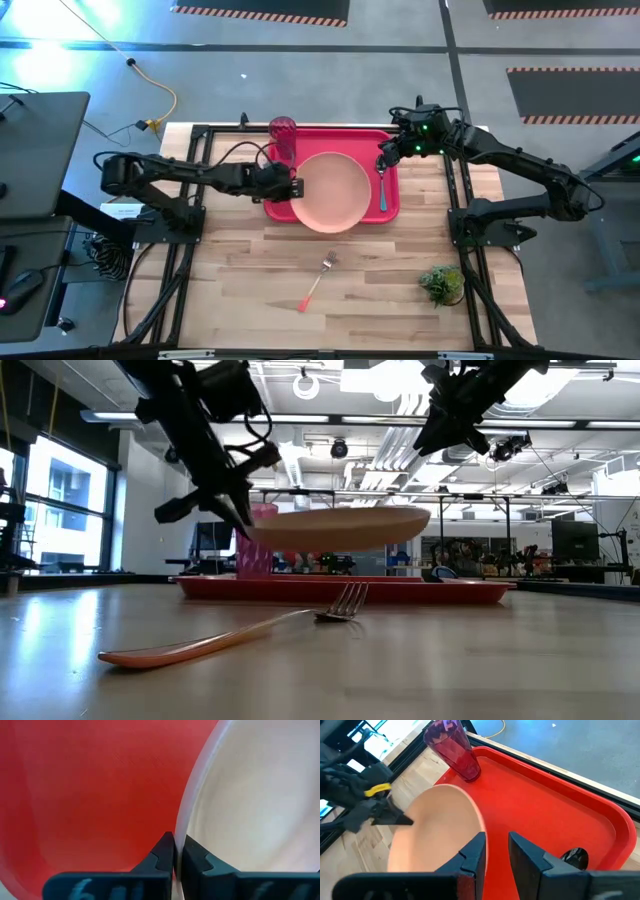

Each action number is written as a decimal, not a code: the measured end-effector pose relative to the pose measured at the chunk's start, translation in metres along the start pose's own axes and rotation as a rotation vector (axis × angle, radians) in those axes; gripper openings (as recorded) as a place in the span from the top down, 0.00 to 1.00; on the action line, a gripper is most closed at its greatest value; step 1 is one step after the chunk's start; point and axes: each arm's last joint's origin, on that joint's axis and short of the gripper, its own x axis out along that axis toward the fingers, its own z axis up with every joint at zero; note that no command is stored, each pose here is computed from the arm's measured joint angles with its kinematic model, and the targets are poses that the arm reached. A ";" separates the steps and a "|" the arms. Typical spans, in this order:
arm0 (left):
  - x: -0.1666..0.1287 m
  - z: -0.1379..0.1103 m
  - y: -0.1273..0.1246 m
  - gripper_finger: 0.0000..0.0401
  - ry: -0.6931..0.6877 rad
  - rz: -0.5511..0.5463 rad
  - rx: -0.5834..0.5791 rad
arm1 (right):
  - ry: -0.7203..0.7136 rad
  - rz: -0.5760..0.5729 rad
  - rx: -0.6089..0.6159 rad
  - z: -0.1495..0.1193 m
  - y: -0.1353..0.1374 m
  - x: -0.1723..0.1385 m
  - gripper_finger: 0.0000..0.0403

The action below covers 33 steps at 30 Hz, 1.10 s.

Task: Pick and place plate/cup/fork/spoon on tray
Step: Put the light orange plate to the middle of the red serving tray

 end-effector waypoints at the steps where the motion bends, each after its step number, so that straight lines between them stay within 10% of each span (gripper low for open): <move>1: 0.002 0.002 0.001 1.00 -0.007 0.009 -0.008 | 0.000 0.000 0.000 0.000 0.000 0.000 0.82; 33: 0.048 0.039 0.022 0.99 -0.016 0.104 -0.124 | -0.003 -0.027 0.000 0.000 -0.001 0.000 0.82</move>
